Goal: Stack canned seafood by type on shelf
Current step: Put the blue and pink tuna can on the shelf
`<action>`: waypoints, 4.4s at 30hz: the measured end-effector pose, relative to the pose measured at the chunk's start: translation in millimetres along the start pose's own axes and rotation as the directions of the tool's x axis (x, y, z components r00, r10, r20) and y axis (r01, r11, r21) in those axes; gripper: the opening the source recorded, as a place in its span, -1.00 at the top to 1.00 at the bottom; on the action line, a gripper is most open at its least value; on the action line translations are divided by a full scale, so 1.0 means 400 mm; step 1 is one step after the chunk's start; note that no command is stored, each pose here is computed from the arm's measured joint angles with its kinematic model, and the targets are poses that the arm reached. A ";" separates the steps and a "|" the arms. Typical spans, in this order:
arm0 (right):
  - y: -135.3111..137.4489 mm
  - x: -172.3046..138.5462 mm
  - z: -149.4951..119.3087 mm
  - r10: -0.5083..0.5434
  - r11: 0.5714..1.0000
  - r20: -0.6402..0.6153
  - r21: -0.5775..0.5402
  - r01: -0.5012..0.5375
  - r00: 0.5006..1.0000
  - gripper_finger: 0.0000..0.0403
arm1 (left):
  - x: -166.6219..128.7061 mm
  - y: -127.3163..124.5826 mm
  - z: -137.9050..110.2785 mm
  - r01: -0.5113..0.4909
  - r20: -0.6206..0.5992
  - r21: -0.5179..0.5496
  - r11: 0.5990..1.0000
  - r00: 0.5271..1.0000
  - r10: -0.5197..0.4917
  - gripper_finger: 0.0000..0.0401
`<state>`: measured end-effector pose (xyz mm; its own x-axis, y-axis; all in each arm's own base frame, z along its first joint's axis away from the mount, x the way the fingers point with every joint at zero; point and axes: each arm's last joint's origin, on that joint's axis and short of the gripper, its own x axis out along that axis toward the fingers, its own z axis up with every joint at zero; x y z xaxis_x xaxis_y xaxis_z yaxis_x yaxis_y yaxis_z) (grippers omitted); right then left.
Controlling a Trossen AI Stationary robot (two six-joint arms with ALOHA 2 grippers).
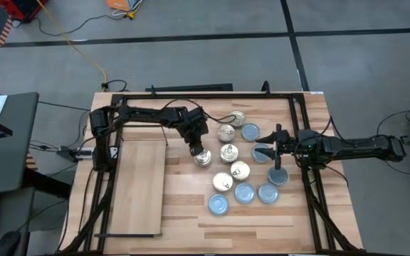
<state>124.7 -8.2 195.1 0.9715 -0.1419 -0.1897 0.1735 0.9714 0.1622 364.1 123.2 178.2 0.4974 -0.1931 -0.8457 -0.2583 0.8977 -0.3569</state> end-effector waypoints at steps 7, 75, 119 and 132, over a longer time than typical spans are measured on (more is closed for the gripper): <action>0.015 -0.001 0.001 0.047 0.999 0.007 -0.007 -0.047 0.999 -0.02 | -0.026 0.074 -0.002 0.070 0.002 -0.107 0.992 0.997 -0.071 1.00; 0.024 -0.003 0.010 0.078 0.997 0.046 -0.017 -0.078 0.996 -0.02 | -0.146 -0.161 0.091 -0.579 -0.001 -0.003 0.815 0.815 0.579 -0.31; 0.083 0.004 -0.007 0.228 0.974 -0.005 0.014 -0.228 0.974 -0.02 | -0.030 -0.153 0.030 -0.418 -0.279 0.152 0.896 0.851 0.445 0.08; 0.065 0.008 0.013 0.179 0.982 0.072 -0.071 -0.174 0.981 -0.02 | -0.077 -0.500 -0.095 -0.353 -0.218 0.546 0.760 0.816 0.536 0.08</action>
<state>133.4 15.6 203.7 0.9959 0.0205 -0.0878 -0.0095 0.9923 0.1239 368.9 -65.4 260.7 0.0866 0.2373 -0.9676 0.0806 0.9664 0.2442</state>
